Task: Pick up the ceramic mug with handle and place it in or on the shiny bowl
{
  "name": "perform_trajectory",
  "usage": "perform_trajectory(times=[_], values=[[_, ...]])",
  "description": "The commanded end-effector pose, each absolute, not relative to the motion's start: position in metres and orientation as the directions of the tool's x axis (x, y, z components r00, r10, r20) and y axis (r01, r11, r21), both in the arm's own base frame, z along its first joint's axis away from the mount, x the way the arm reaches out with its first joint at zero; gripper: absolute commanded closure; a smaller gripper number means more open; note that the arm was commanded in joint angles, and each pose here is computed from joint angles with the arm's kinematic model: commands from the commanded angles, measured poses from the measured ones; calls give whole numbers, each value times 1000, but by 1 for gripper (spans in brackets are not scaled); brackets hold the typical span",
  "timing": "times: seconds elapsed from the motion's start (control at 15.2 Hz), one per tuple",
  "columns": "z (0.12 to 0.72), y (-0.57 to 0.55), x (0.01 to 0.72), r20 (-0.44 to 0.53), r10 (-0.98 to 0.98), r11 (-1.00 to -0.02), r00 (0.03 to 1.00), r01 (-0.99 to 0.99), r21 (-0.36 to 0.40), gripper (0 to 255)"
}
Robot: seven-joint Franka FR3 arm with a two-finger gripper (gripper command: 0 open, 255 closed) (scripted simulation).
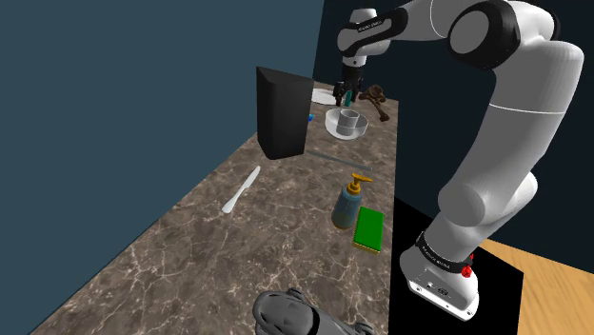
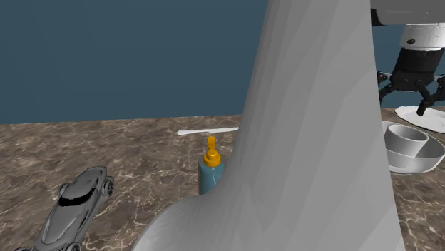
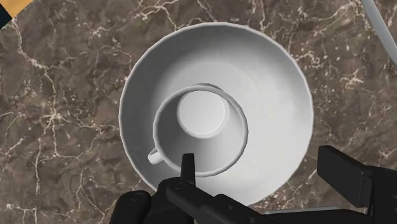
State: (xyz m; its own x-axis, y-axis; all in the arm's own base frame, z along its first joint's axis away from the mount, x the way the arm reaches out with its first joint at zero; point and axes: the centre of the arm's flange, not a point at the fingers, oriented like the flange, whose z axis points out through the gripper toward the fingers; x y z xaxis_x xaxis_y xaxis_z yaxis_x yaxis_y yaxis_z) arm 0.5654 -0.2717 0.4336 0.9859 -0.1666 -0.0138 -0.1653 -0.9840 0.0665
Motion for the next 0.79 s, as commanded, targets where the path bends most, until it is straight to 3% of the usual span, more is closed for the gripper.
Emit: perform_trajectory(times=[0.0, 0.2, 0.73], values=[[447, -271, 566, -14, -167, -984, 986, -165, 67, 0], [484, -269, 567, -14, -167, -984, 986, -165, 67, 0], [484, -269, 567, -14, -167, -984, 986, -165, 67, 0]])
